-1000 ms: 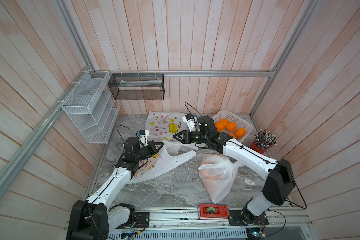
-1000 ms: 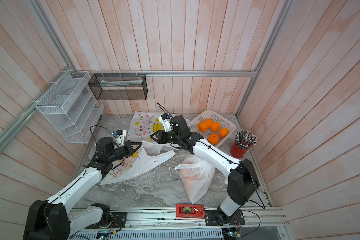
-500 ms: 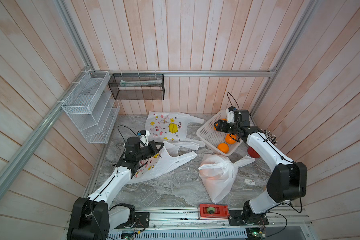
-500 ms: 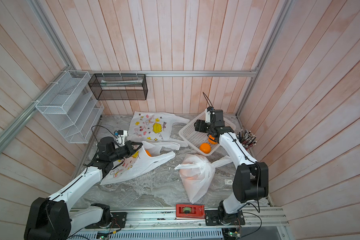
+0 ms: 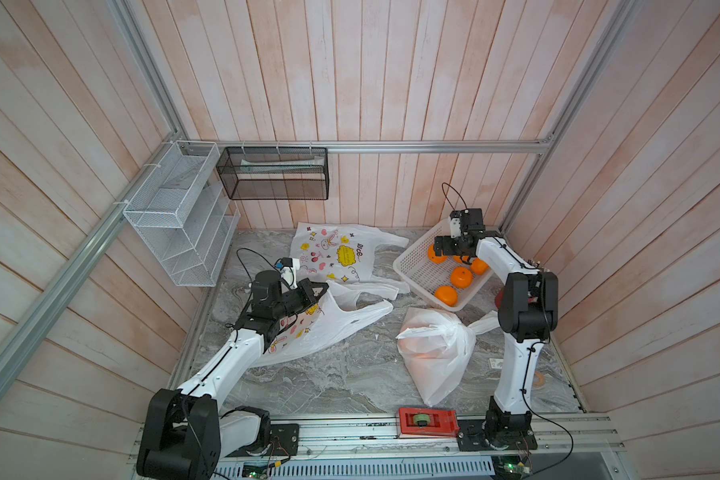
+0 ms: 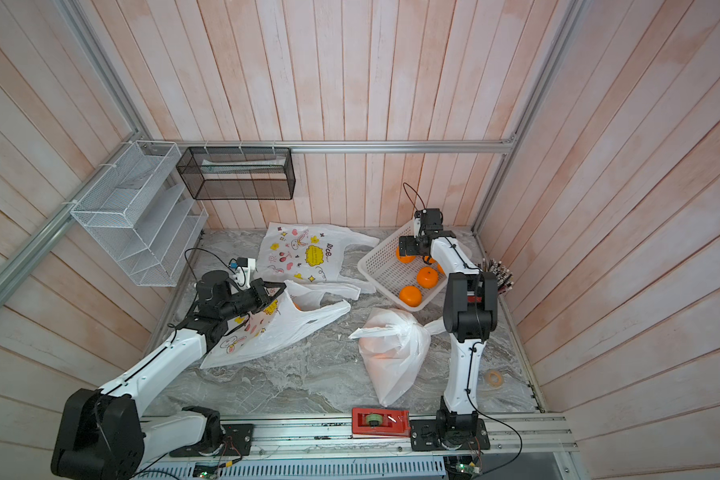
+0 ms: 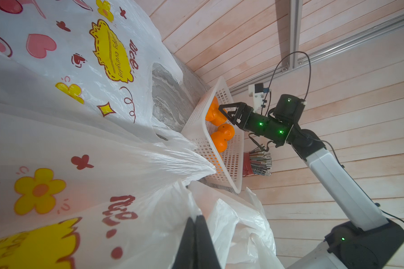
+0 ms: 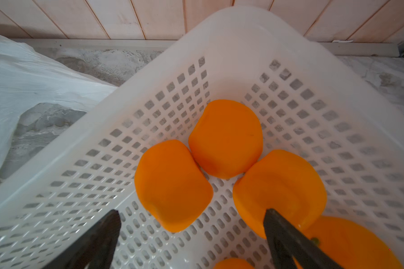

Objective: Place the oranges into plastic bags & tie knots
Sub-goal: Pick up the orange from the basket.

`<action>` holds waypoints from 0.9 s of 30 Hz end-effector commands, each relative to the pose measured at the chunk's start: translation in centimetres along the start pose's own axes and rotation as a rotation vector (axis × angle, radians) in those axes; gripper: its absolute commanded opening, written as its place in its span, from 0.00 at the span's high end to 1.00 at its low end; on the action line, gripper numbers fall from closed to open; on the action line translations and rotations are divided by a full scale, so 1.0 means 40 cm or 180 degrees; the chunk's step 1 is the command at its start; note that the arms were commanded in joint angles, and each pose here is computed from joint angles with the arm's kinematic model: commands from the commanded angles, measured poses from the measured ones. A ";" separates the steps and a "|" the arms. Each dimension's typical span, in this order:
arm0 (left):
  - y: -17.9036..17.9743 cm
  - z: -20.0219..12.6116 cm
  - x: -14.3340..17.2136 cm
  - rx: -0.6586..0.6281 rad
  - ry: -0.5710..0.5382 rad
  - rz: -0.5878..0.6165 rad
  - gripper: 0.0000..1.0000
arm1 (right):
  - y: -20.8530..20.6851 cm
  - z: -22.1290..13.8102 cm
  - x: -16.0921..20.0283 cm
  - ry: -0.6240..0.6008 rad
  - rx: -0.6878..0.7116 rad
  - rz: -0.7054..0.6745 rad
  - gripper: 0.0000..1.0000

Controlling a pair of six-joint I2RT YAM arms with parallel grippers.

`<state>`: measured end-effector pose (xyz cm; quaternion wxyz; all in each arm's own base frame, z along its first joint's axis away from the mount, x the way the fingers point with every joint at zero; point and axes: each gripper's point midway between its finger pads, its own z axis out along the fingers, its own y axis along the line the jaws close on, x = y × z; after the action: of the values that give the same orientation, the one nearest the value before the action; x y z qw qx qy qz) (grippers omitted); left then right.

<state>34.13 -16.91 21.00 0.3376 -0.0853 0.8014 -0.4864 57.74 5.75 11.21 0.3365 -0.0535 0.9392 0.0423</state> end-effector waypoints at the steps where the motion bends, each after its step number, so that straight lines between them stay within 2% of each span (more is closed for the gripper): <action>1: -0.034 -0.001 -0.024 0.0096 -0.0026 0.0127 1.00 | 0.003 0.045 0.018 0.0215 -0.0018 -0.0219 0.03; 9: -0.023 0.008 -0.025 0.0060 -0.0002 0.0085 1.00 | 0.042 0.104 -0.001 0.0267 -0.0086 -0.0398 0.25; 13: -0.017 0.017 -0.027 0.0049 0.0023 0.0077 1.00 | 0.063 0.122 0.020 0.0340 -0.0120 -0.0425 0.30; 21: -0.010 0.028 -0.028 0.0046 0.0054 0.0068 1.00 | 0.076 0.116 0.080 0.0514 -0.0143 -0.0389 0.30; 27: -0.008 0.030 -0.024 0.0055 0.0073 0.0059 1.00 | 0.052 0.125 0.111 0.0632 -0.0025 -0.0419 0.21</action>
<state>35.04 -17.34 19.89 0.3170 -0.0872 0.8097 -0.4861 57.61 8.59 4.65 0.2534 -0.1216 0.9593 0.0293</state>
